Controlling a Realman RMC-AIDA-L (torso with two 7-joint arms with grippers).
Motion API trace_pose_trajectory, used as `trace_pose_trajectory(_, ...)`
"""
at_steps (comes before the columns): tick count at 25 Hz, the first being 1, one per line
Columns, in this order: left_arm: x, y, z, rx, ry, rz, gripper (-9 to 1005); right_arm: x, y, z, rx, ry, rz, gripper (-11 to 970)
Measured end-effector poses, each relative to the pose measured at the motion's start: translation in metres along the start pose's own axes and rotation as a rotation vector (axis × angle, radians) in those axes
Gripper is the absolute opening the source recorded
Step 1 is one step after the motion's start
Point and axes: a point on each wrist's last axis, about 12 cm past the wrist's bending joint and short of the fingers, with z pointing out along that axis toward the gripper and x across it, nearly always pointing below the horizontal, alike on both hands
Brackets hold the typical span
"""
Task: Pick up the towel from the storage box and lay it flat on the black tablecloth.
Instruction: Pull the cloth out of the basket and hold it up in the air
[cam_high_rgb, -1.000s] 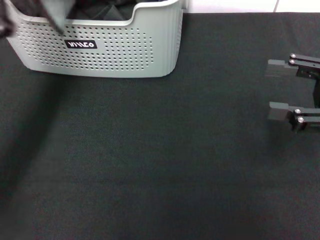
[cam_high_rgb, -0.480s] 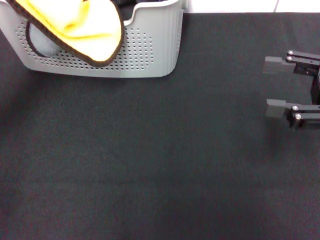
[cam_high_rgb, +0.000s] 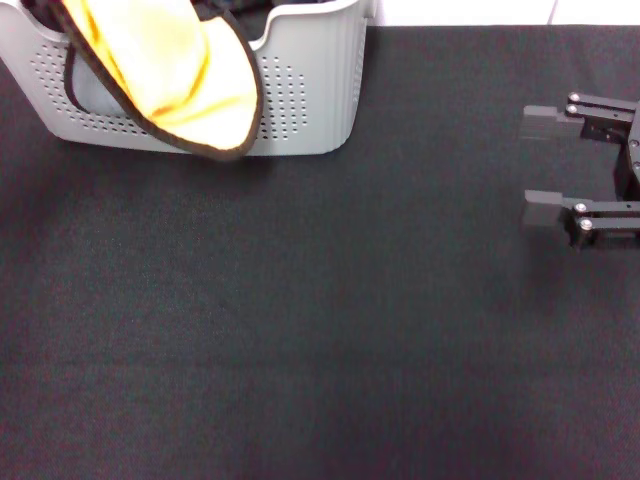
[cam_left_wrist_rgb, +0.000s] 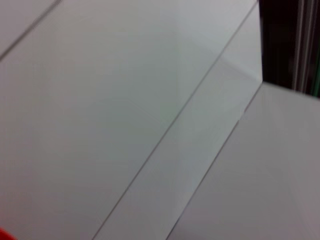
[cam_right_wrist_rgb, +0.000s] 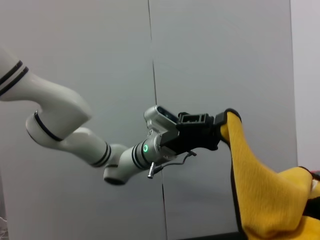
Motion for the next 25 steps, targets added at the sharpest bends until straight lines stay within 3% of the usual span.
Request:
trace_pose_trajectory(5, -0.015, 0.001, -0.002, -0.030, 0.080, 0.025, 15, 0.002, -0.002, 0.001, 0.013, 0.017, 0.005, 769)
trace_pose_trajectory(9, -0.020, -0.001, -0.020, -0.090, 0.059, 0.060, 15, 0.004, -0.003, 0.001, 0.022, 0.016, 0.013, 769)
trace_pose_trajectory(17, -0.009, -0.016, -0.073, -0.215, -0.072, 0.104, 15, 0.000, -0.014, 0.009, 0.049, 0.020, 0.002, 769)
trace_pose_trajectory(25, -0.006, -0.022, -0.089, -0.253, -0.101, 0.126, 15, -0.004, -0.029, 0.019, 0.095, 0.028, -0.010, 769)
